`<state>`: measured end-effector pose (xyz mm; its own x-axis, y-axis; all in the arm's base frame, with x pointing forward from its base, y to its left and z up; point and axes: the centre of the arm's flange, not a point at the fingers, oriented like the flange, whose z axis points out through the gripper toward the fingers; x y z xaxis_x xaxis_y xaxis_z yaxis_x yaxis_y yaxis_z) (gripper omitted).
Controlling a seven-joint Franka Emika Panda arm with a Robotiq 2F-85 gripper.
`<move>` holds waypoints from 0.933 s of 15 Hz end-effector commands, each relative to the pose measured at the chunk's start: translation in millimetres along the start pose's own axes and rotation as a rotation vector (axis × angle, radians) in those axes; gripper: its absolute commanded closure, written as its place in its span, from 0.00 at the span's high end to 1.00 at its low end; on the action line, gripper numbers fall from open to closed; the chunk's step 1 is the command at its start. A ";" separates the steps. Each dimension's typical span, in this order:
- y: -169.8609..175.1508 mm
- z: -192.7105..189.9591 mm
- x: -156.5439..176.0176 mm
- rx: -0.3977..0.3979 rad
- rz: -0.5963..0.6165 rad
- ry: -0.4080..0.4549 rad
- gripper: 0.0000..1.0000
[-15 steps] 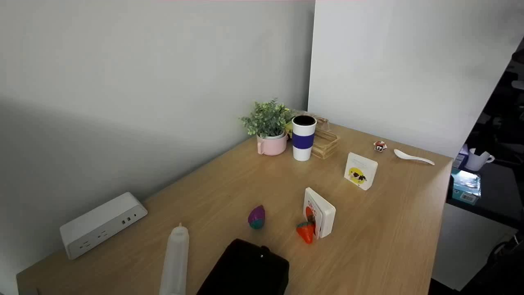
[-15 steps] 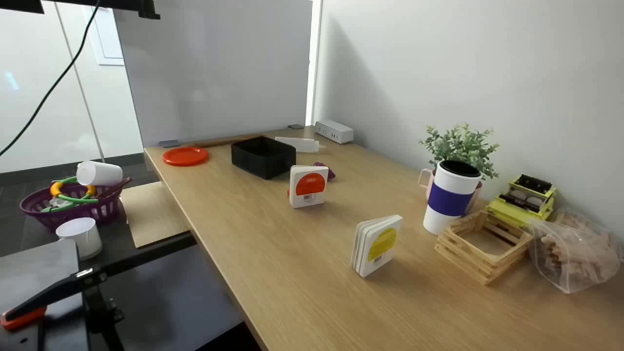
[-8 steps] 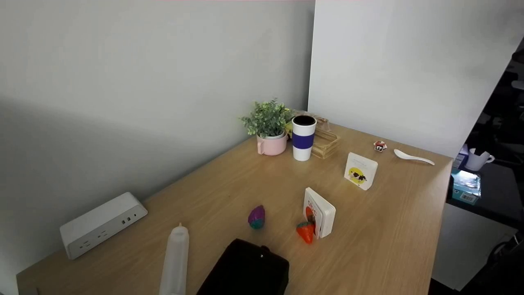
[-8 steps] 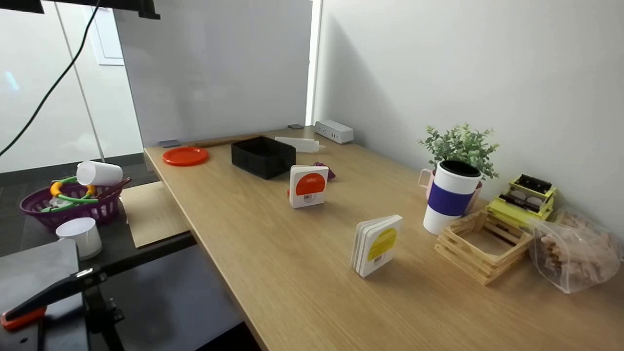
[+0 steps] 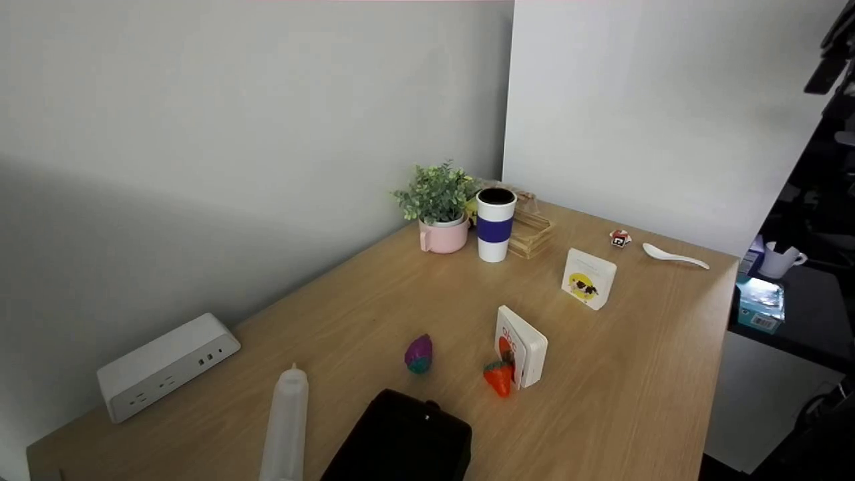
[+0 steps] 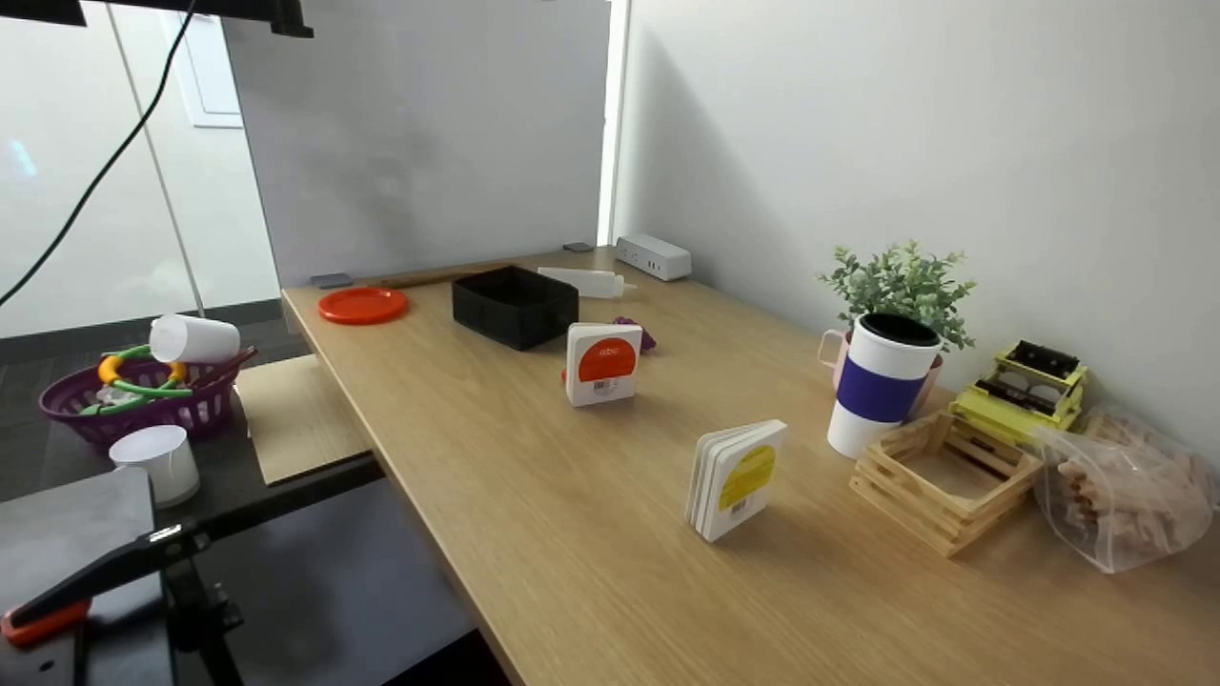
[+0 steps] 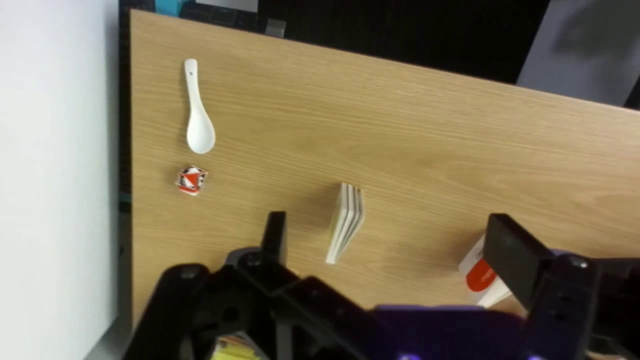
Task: Pick up the two small books from the table and put them in the black bowl.
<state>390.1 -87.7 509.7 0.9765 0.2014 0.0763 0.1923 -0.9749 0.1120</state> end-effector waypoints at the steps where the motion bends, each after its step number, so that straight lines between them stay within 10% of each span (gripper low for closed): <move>1: -4.4 42.0 39.2 0.089 -0.166 -0.053 1.00; 14: -13.1 113.9 48.5 0.106 -0.206 -0.150 1.00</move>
<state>435.9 -67.2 423.5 0.9054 0.4152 -0.0890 0.4180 -0.9084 0.0139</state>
